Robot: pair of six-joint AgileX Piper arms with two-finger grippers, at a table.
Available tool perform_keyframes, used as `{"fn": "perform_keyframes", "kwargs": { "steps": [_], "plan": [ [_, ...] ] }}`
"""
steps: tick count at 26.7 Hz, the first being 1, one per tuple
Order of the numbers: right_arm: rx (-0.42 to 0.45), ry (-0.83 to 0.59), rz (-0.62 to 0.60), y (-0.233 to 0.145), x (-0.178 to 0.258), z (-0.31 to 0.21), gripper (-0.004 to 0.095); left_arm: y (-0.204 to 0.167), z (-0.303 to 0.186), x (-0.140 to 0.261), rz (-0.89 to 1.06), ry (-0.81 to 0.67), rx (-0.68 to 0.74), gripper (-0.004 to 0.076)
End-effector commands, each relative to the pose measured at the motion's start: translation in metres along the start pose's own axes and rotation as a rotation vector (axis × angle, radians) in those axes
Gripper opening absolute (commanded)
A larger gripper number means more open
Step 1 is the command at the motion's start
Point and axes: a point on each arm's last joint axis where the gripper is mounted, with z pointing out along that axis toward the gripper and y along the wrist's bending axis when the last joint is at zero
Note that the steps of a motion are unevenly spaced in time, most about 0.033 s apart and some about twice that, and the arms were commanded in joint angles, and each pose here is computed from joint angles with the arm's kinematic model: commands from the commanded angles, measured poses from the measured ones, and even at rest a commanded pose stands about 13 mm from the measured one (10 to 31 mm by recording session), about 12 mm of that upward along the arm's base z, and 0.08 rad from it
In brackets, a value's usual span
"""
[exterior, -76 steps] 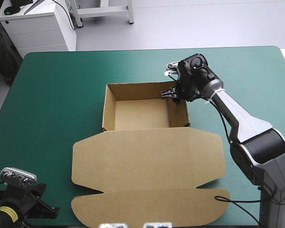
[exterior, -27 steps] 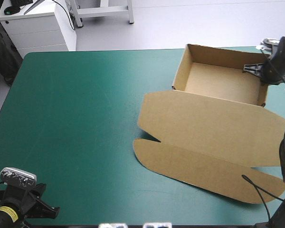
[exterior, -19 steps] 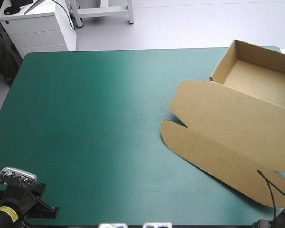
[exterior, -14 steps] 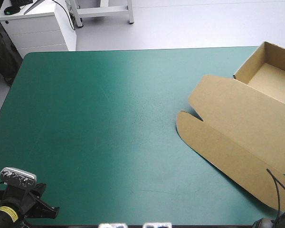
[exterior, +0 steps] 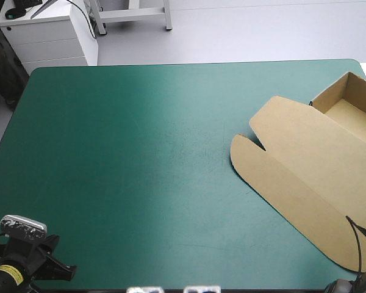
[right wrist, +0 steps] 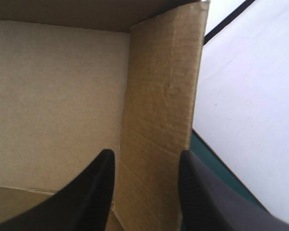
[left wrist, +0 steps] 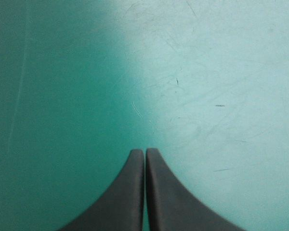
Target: Fold the box
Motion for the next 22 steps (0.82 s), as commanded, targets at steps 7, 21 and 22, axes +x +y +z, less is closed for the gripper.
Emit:
{"fn": "perform_keyframes", "kwargs": {
  "steps": [7,21,22],
  "plan": [
    [-0.024,-0.163,-0.019,0.002,0.006,-0.07,0.0427,0.001,-0.004,-0.01,-0.005,-0.066,0.001,-0.0008],
    [-0.305,-0.488,-0.119,0.027,0.067,-0.216,0.0179,0.0,0.008,-0.006,0.022,-0.075,-0.014,-0.0008],
    [-0.33,-0.509,-0.131,0.029,0.073,-0.225,0.0127,0.0,0.008,-0.006,0.023,-0.075,-0.016,-0.0008]
  ]
}}
